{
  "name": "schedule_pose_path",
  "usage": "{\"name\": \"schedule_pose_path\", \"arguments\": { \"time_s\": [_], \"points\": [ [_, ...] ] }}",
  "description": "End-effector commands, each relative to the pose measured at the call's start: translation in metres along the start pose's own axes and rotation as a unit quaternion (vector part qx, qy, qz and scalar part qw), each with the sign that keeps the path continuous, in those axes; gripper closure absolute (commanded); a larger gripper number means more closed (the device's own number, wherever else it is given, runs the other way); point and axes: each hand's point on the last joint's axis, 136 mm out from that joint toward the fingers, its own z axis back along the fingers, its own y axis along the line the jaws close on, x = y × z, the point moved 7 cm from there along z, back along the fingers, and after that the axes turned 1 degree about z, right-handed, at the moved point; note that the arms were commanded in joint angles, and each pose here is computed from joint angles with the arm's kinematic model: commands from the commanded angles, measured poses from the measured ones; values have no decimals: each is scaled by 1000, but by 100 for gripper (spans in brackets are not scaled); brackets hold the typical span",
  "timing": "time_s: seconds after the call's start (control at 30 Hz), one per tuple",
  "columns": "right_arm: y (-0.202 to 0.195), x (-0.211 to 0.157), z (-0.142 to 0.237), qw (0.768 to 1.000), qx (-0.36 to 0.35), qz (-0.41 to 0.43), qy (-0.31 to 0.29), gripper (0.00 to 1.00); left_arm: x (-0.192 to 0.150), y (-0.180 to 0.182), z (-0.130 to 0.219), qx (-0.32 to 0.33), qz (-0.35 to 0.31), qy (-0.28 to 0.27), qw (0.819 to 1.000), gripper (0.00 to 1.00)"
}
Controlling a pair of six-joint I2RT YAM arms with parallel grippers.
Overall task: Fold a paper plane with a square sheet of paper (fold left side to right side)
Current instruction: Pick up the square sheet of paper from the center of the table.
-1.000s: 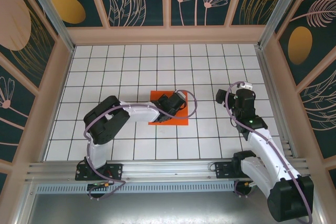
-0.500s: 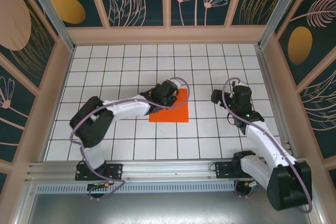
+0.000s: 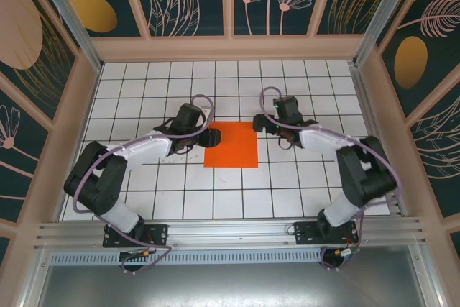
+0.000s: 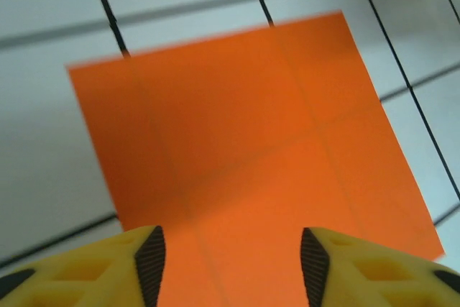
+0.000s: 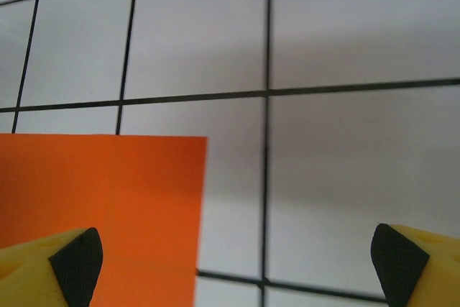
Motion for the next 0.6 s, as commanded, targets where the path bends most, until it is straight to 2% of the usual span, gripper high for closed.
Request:
{"name": "schedule_pose_path", "arguments": {
  "time_s": [0.0, 0.2, 0.57],
  "points": [
    [19, 11, -19, 1000, 17, 19, 10, 1, -15, -3, -6, -49, 46, 35, 997, 50],
    [36, 11, -47, 998, 18, 41, 37, 1, -38, 8, -12, -37, 70, 65, 995, 53],
    [57, -20, -61, 994, 19, 70, 86, 2, -61, 23, -24, -7, 84, 96, 992, 58]
  ]
}}
